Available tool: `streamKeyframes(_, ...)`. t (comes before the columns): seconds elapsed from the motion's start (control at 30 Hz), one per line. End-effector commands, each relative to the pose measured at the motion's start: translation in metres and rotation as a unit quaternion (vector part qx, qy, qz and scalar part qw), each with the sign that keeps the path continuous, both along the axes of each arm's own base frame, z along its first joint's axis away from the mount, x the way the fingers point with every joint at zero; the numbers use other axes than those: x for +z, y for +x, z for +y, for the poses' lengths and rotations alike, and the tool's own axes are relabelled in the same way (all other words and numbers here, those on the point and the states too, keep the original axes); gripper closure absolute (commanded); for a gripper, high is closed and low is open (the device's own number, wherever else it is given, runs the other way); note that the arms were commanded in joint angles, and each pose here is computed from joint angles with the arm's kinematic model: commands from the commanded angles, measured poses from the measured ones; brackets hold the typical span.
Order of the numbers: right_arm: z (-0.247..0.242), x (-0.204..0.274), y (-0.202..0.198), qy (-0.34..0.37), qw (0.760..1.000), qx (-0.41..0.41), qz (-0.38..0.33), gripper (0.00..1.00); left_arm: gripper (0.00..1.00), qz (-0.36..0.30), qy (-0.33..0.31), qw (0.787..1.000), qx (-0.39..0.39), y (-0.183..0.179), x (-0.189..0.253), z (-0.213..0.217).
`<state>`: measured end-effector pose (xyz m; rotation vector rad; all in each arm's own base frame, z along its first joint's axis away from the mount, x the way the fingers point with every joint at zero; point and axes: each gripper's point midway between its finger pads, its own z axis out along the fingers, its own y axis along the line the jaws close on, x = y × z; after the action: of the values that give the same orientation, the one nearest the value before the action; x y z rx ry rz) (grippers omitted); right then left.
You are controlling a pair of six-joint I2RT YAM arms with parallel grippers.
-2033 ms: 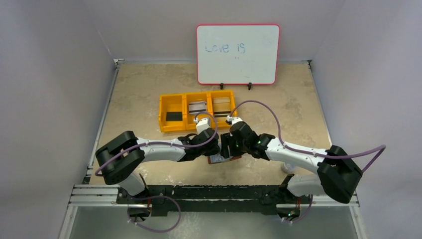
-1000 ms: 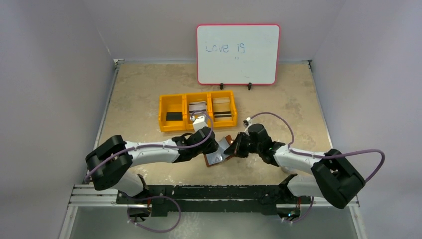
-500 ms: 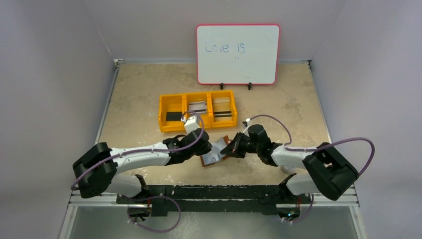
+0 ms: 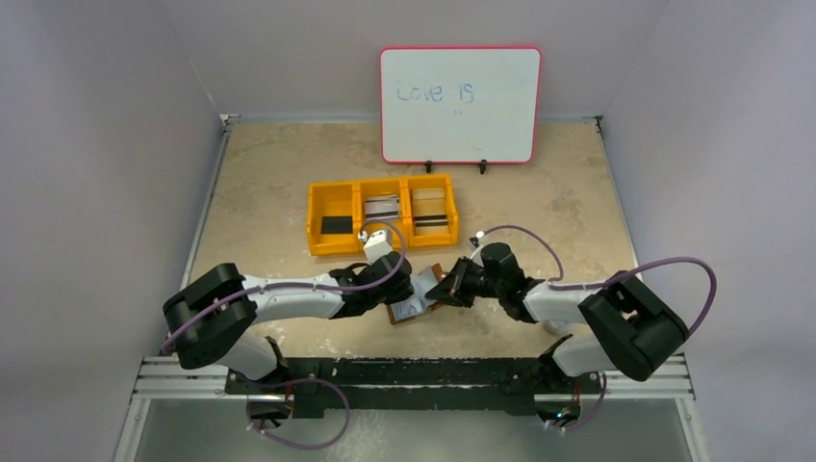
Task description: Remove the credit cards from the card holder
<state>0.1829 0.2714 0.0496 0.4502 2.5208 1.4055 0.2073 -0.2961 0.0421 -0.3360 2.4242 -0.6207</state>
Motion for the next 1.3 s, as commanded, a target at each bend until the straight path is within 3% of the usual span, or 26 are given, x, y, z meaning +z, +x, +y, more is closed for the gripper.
streamKeyframes(0.0, 0.005, 0.019, 0.004, 0.016, 0.999, 0.02, -0.036, 0.9, 0.95, -0.047, -0.038, 0.998, -0.007, 0.02, 0.025, -0.023)
streamKeyframes(0.2, -0.011, 0.014, 0.008, -0.07, 0.995, 0.035, -0.069, 0.65, 0.94, -0.063, -0.06, 0.996, -0.017, 0.027, 0.03, -0.034)
streamKeyframes(0.37, -0.03, 0.032, 0.013, -0.107, 0.989, 0.001, -0.104, 0.53, 0.93, -0.076, -0.074, 0.994, -0.037, 0.033, 0.037, -0.05)
streamKeyframes(0.47, -0.044, 0.042, 0.02, -0.144, 0.982, -0.021, -0.121, 0.52, 0.93, -0.079, -0.082, 0.992, -0.053, 0.036, 0.042, -0.063)
streamKeyframes(0.63, -0.062, 0.07, 0.03, -0.177, 0.968, -0.051, -0.172, 0.61, 0.92, -0.059, -0.065, 0.994, -0.07, 0.039, 0.027, -0.078)
streamKeyframes(0.8, -0.049, 0.066, 0.018, -0.146, 0.973, -0.005, -0.177, 0.84, 0.93, -0.038, -0.063, 0.995, -0.061, 0.036, 0.013, -0.077)
streamKeyframes(0.93, -0.036, 0.054, 0.017, -0.136, 0.972, 0.044, -0.186, 0.96, 0.93, -0.03, -0.055, 0.996, -0.058, 0.033, 0.007, -0.073)
streamKeyframes(1.27, -0.019, 0.011, 0.009, -0.126, 0.981, 0.092, -0.117, 1.0, 0.93, -0.031, -0.046, 0.997, -0.055, 0.035, 0.01, -0.069)
